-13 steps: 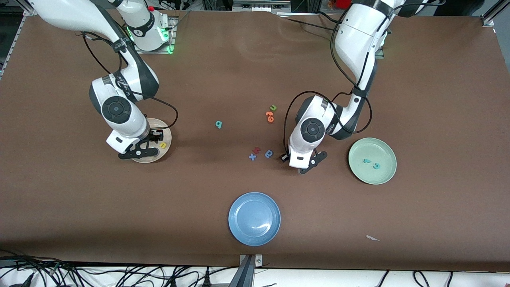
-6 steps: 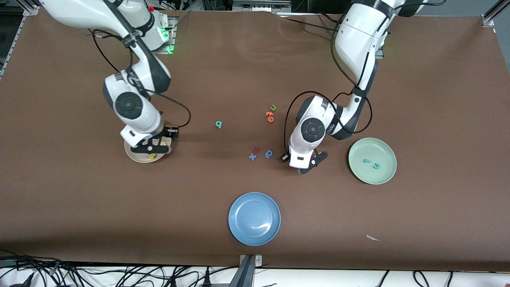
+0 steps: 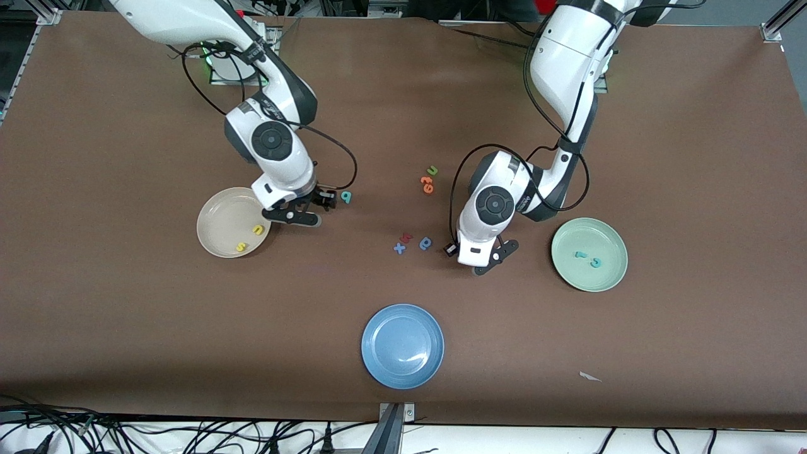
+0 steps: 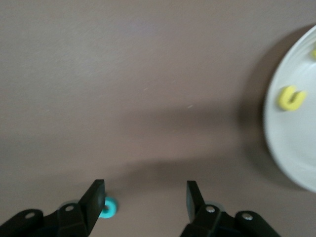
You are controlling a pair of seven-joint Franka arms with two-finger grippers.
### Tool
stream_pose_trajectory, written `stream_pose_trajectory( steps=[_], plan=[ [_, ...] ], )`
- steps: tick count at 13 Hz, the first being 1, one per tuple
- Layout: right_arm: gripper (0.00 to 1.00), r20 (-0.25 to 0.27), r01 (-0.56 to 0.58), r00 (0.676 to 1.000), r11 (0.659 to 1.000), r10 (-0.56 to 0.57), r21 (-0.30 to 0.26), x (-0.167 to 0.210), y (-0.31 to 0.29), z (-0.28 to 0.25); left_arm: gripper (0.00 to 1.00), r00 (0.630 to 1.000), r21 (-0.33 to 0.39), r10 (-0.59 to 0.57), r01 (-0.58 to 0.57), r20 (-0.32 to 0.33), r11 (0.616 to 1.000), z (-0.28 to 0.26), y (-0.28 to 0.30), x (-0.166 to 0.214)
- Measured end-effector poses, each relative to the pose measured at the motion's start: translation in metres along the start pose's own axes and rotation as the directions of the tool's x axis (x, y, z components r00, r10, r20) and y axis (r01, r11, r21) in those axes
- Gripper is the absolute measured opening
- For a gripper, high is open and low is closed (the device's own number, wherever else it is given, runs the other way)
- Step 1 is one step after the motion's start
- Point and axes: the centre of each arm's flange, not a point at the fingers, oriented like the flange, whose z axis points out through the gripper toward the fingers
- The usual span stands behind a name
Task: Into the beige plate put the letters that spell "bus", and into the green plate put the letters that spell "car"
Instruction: 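Carry the o to the green plate while the right gripper grasps the b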
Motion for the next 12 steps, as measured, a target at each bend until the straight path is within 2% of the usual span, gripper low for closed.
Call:
stream_pose_trajectory(
  steps=[2, 5, 7, 9, 12],
  plan=[
    [0.85, -0.001, -0.02, 1.0, 1.0, 0.02, 0.024, -0.011, -0.015, 0.008, 0.31, 1.0, 0.003, 0.007, -0.007, -0.007, 1.0, -0.001, -0.001, 0.001],
    [0.85, 0.005, -0.025, 1.0, 0.999, 0.025, 0.044, -0.025, -0.033, 0.022, 0.31, 0.999, 0.001, 0.039, -0.039, -0.016, 0.999, -0.007, -0.007, 0.018],
    [0.85, -0.004, -0.024, 1.0, 0.999, 0.024, 0.029, -0.033, -0.039, 0.032, 0.31, 0.989, 0.036, 0.146, -0.146, -0.021, 0.989, -0.015, -0.02, 0.045],
    [0.85, -0.03, -0.019, 0.999, 1.0, 0.02, 0.02, -0.04, -0.041, 0.045, 0.31, 0.956, 0.108, 0.29, -0.284, -0.048, 0.953, -0.032, -0.043, 0.086],
    [0.85, -0.035, -0.004, 0.999, 1.0, 0.005, 0.03, -0.053, -0.039, 0.064, 0.31, 0.876, 0.141, 0.483, -0.478, 0.002, 0.867, -0.07, -0.091, 0.152]
  ],
)
